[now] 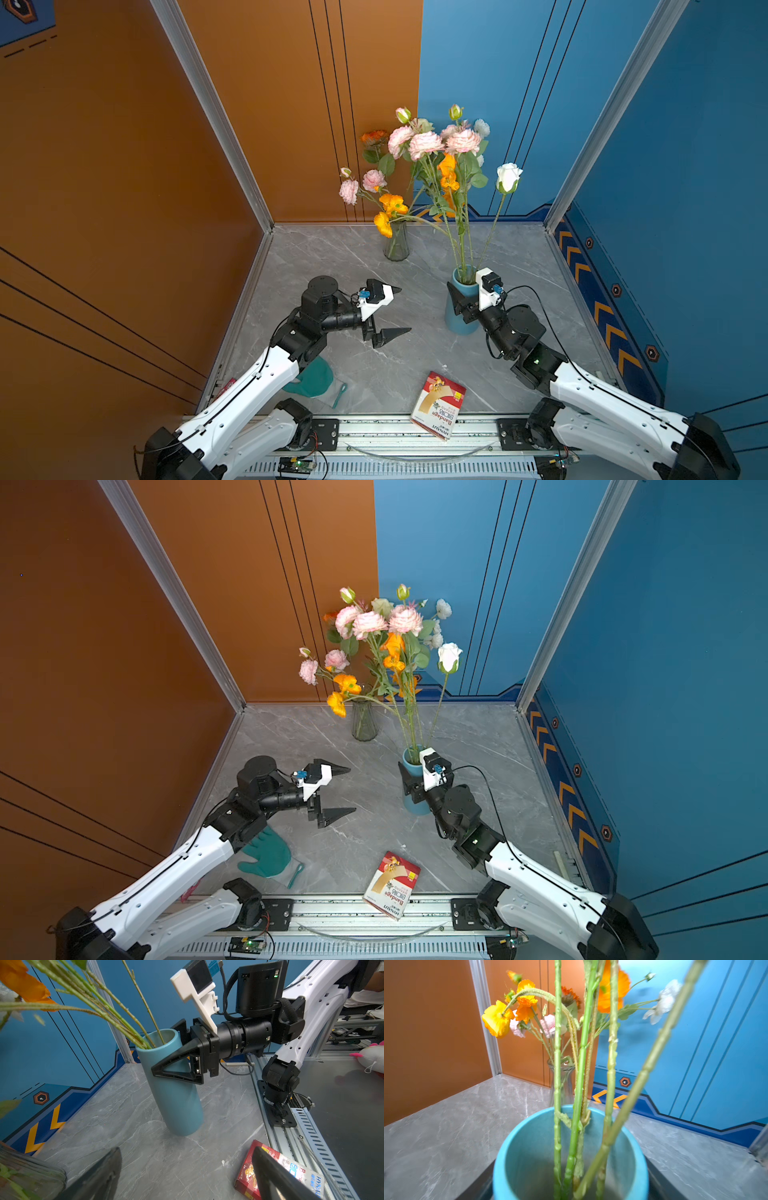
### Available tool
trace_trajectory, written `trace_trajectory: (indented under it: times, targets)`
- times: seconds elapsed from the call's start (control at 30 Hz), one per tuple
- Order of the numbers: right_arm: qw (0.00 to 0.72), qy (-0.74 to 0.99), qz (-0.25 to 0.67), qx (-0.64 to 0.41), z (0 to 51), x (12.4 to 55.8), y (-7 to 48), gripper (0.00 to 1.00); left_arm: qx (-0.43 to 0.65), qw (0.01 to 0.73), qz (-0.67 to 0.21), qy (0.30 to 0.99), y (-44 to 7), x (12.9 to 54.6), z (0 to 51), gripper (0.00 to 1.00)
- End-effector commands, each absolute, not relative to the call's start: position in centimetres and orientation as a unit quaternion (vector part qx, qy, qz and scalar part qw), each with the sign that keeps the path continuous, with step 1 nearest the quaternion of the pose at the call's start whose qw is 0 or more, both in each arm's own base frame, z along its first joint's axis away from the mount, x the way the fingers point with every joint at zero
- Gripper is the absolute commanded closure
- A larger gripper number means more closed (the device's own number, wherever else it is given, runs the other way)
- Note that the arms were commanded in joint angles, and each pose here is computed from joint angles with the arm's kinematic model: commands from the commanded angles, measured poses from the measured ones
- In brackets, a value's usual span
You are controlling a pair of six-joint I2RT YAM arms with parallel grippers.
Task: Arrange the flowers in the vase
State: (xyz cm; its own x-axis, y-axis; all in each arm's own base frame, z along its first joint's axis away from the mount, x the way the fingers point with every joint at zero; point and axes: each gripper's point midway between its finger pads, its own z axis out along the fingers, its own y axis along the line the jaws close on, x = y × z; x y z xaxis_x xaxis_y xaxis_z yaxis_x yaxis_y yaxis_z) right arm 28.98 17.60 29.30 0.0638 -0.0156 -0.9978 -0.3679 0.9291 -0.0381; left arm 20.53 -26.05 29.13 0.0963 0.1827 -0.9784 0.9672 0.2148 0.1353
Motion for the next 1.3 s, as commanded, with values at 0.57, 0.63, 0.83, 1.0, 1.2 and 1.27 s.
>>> trace_trajectory:
  times: [0.57, 0.63, 0.83, 1.0, 1.2, 1.27]
  targets:
    - [0.837, 0.546, 0.027, 0.038, 40.2, 26.6, 5.9, 0.58, 0.514, 0.531, -0.369, 0.563, -26.8, 20.6, 29.1, 0.02]
    - [0.841, 0.538, 0.02, 0.043, 41.0, 26.9, 5.4, 0.59, 0.514, 0.53, -0.37, 0.564, -26.9, 20.6, 29.0, 0.02]
    - [0.854, 0.518, 0.022, 0.051, 43.9, 28.6, 4.8, 0.59, 0.514, 0.526, -0.37, 0.567, -27.0, 20.7, 28.7, 0.02]
    - [0.86, 0.503, 0.047, 0.07, 46.5, 30.1, 4.8, 0.6, 0.515, 0.524, -0.371, 0.569, -27.1, 20.7, 28.5, 0.02]
    - [0.864, 0.492, 0.074, 0.08, 48.8, 31.9, 5.4, 0.61, 0.516, 0.521, -0.374, 0.568, -27.3, 20.6, 28.5, 0.02]
    - [0.868, 0.484, 0.068, 0.083, 49.1, 32.3, 5.2, 0.61, 0.518, 0.521, -0.374, 0.566, -27.3, 20.5, 28.6, 0.02]
